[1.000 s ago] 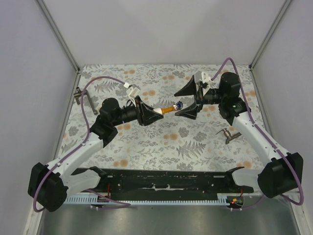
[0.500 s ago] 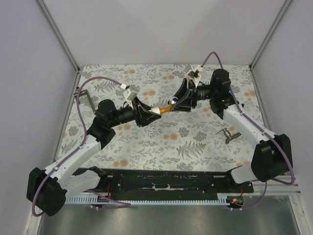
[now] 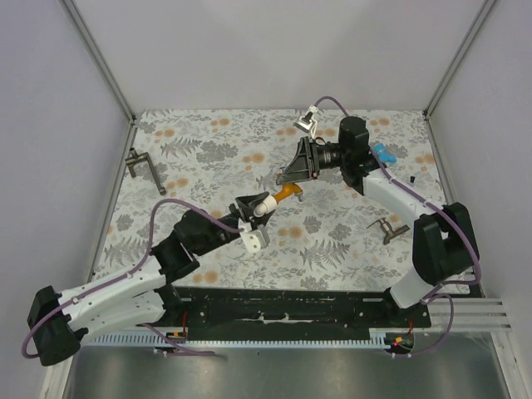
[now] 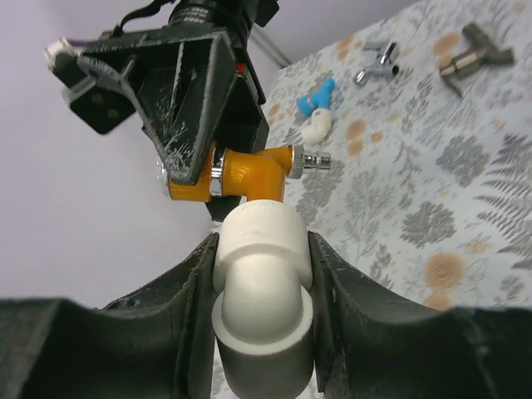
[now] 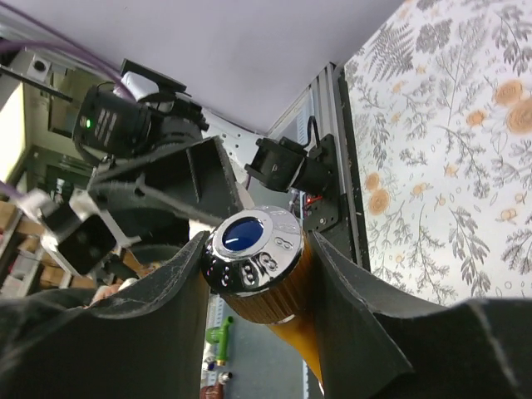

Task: Install the water faucets

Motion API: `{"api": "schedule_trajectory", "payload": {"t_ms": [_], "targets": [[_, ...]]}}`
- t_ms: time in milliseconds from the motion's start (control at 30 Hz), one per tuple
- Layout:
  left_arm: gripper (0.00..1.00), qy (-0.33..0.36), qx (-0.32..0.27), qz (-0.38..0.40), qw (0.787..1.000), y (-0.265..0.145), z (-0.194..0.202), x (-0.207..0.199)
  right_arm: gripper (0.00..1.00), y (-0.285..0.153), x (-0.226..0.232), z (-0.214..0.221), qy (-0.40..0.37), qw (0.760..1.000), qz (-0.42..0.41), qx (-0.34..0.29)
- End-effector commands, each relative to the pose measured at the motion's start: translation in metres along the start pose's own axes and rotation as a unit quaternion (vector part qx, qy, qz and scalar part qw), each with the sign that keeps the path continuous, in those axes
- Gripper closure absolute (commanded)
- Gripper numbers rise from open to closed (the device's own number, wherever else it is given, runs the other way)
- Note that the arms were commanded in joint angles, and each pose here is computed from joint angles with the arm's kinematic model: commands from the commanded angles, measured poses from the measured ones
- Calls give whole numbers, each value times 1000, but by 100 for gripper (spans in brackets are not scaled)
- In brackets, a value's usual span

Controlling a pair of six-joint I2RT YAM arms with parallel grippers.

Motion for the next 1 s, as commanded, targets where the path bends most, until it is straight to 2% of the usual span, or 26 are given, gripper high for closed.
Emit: {"api": "schedule_trajectory", "payload": {"t_ms": [0,67,200,233,333,400,433,600,733,867,967], "targets": [[98,217,37,-76,972,-4,8,18,100,-2,-12,-15,97,994,34,-29],[98,216,35,-85,972,-3,8,17,100,-1,-17,-14,108,993,37,-27],[98,164,18,-109,980,-8,9,16,100,0,-22,-15,106,993,40,-28],[98,145,16,-115,983,-10,10,15,92,0,-23,-18,99,994,41,-33],[98,19,13,-158,987,-17,9,20,63,0,-14,-30,44,997,28,-53],[98,-55,24,-166,984,-20,15,18,30,-3,-10,-39,11,997,26,-70],[98,-99,18,-169,980,-22,15,16,2,-6,-7,-43,-7,997,25,-78],[98,-264,-7,-175,948,-31,18,12,2,-20,-1,-53,-81,991,26,-105],[98,-391,-32,-178,902,-35,21,19,2,-27,5,-51,-141,984,31,-104],[98,-490,-55,-146,858,-34,21,27,2,-30,7,-40,-208,973,48,-90],[98,-535,-71,-117,834,-31,15,37,2,-34,1,-28,-262,959,77,-77]]}}
Point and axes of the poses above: each gripper's point midway between its finger pads, its own y axis out along the fingers, its own x axis along the line the jaws close on, z = x × y, the point moved 5 cm from there along -y, back along the fingers, and after that the axes turned 8 degrees about -y, right-handed, at the moved point
